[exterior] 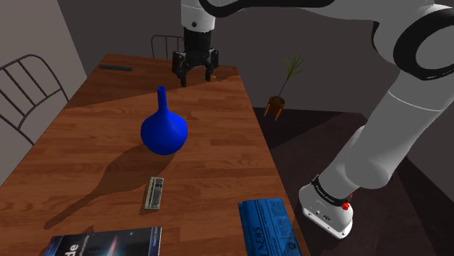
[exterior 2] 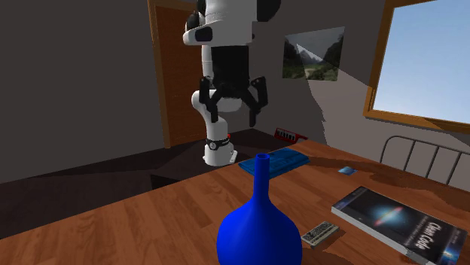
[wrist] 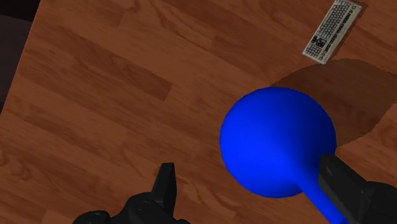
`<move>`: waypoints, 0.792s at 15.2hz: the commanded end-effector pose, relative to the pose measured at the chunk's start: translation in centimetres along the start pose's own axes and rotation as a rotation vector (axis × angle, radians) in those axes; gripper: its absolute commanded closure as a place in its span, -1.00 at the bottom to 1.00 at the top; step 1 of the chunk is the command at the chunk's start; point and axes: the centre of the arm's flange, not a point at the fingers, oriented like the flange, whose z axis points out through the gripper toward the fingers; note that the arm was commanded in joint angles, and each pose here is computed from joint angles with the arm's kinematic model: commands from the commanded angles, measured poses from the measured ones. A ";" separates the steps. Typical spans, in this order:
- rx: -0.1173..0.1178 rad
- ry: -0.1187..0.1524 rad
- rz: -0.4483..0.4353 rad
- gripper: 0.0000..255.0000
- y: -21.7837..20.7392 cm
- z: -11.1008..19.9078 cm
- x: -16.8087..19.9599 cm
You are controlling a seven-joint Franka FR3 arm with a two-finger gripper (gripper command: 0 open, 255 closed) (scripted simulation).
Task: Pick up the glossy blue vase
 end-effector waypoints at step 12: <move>-0.012 0.015 0.003 -1.00 -9.2 3.3 6.5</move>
